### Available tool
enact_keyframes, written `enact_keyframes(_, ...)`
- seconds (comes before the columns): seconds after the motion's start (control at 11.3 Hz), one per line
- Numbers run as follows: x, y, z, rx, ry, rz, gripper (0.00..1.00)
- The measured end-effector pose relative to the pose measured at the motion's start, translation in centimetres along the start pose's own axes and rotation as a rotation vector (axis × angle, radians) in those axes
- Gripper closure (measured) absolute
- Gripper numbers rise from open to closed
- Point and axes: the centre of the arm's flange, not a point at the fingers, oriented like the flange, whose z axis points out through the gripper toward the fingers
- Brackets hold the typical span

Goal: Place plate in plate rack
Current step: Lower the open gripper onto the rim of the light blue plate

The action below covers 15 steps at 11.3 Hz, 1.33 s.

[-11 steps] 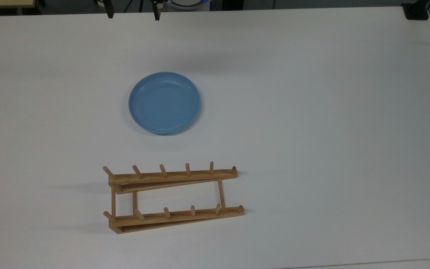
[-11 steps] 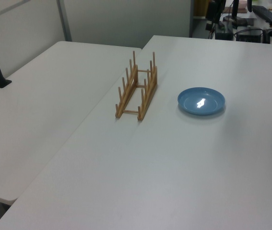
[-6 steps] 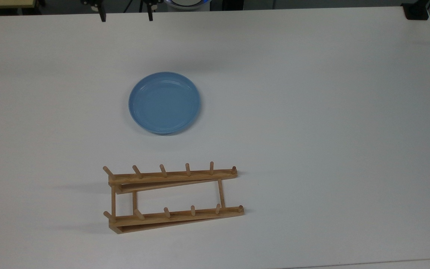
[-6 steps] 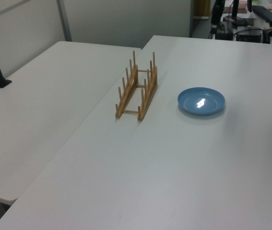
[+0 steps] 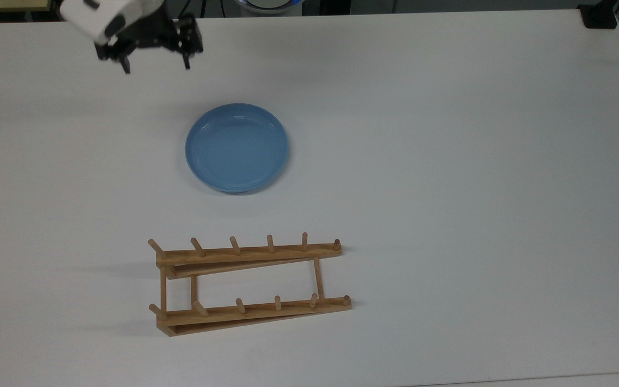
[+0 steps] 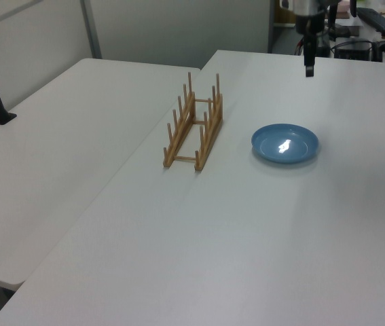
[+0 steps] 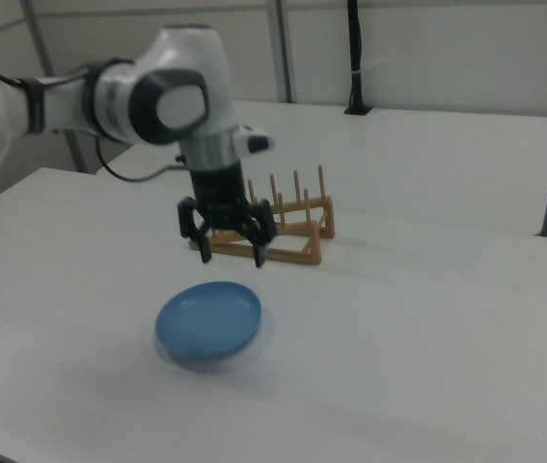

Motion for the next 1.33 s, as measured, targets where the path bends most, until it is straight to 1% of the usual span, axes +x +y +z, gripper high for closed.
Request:
enact_keyframes(0.09, 0.9, 0.8, 2.8, 0.002, 0.01, 0.01, 0.0)
enact_keyframes(0.35, 2.9, 1.1, 11.4, 0.036, 0.077, 0.053, 0.0)
enact_keyframes(0.53, 3.5, 1.1, 15.1, 0.051, 0.094, 0.112, 0.0)
enact_keyframes(0.8, 4.1, 0.0, 16.2, 0.071, 0.084, 0.166, 0.01)
enact_keyframes(0.97, 4.9, -1.9, 17.0, 0.085, 0.07, 0.208, 0.05)
enact_keyframes(1.15, 5.4, -3.2, 18.3, 0.096, 0.044, 0.279, 0.14)
enact_keyframes(1.33, 5.6, -3.5, 18.6, 0.099, 0.037, 0.322, 0.42)
